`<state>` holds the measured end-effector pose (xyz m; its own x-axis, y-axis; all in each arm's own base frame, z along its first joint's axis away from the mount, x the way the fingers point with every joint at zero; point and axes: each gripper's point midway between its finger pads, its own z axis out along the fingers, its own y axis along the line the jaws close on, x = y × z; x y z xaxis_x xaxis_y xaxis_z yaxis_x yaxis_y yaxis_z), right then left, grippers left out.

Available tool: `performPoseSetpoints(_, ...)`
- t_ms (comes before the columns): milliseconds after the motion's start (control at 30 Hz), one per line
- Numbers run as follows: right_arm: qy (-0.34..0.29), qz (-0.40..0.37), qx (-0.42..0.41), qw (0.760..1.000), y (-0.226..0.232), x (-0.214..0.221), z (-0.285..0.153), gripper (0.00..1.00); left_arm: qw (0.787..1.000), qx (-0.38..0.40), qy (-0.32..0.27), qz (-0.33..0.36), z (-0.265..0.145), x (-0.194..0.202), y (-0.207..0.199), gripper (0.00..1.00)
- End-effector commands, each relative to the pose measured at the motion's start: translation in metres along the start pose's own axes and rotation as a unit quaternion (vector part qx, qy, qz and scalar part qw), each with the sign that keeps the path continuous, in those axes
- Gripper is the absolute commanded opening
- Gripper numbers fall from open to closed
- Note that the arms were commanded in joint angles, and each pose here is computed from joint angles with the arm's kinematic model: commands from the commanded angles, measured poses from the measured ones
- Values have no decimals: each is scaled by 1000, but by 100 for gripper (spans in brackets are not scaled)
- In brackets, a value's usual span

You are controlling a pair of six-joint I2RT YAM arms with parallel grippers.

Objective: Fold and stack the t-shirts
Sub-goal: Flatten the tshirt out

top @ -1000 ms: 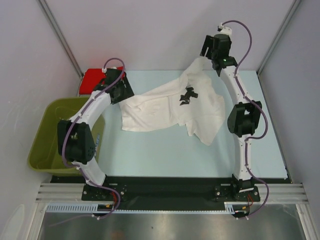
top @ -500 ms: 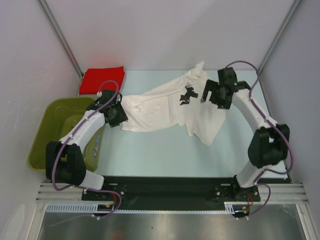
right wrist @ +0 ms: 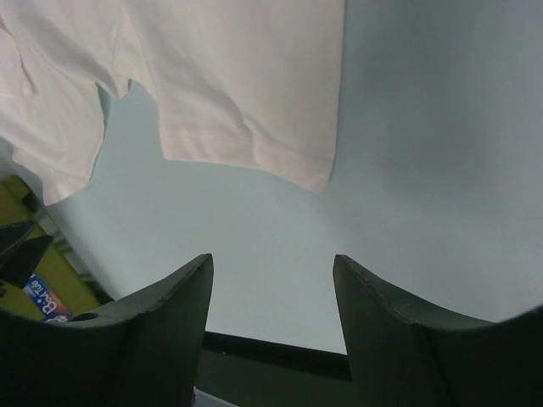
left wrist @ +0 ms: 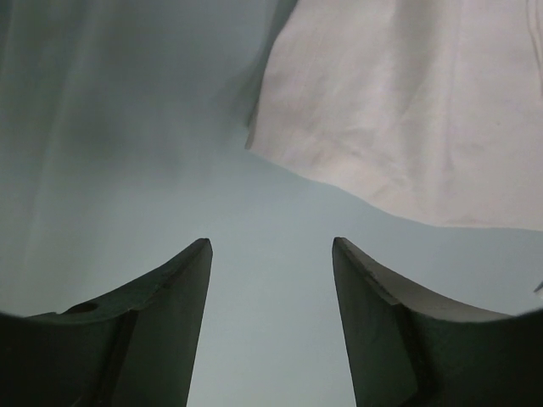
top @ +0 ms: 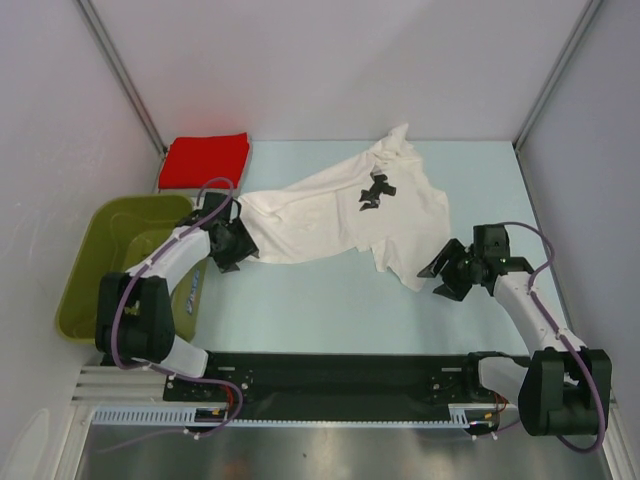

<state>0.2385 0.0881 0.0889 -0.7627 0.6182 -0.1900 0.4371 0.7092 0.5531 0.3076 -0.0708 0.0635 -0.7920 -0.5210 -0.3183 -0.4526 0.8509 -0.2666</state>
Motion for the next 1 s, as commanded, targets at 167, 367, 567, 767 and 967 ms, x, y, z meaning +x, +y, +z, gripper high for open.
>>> performPoseSetpoints(167,-15,11,-59,998,25,-9,-5,64,997,16,-12,-72,15,-14,0,51)
performPoseSetpoints(367,-8,13,-62,998,25,-5,-5,64,997,10,-12,-78,36,-29,-7,44)
performPoseSetpoints(567,-17,17,-58,998,22,-5,-7,64,996,-23,-36,-84,39,-40,3,47)
performPoseSetpoints(767,-10,25,-50,998,17,-2,-4,64,996,-28,-24,-79,48,-39,2,41)
performPoseSetpoints(967,-13,27,-44,999,16,-3,-4,65,997,-19,-15,-74,50,-36,-1,24)
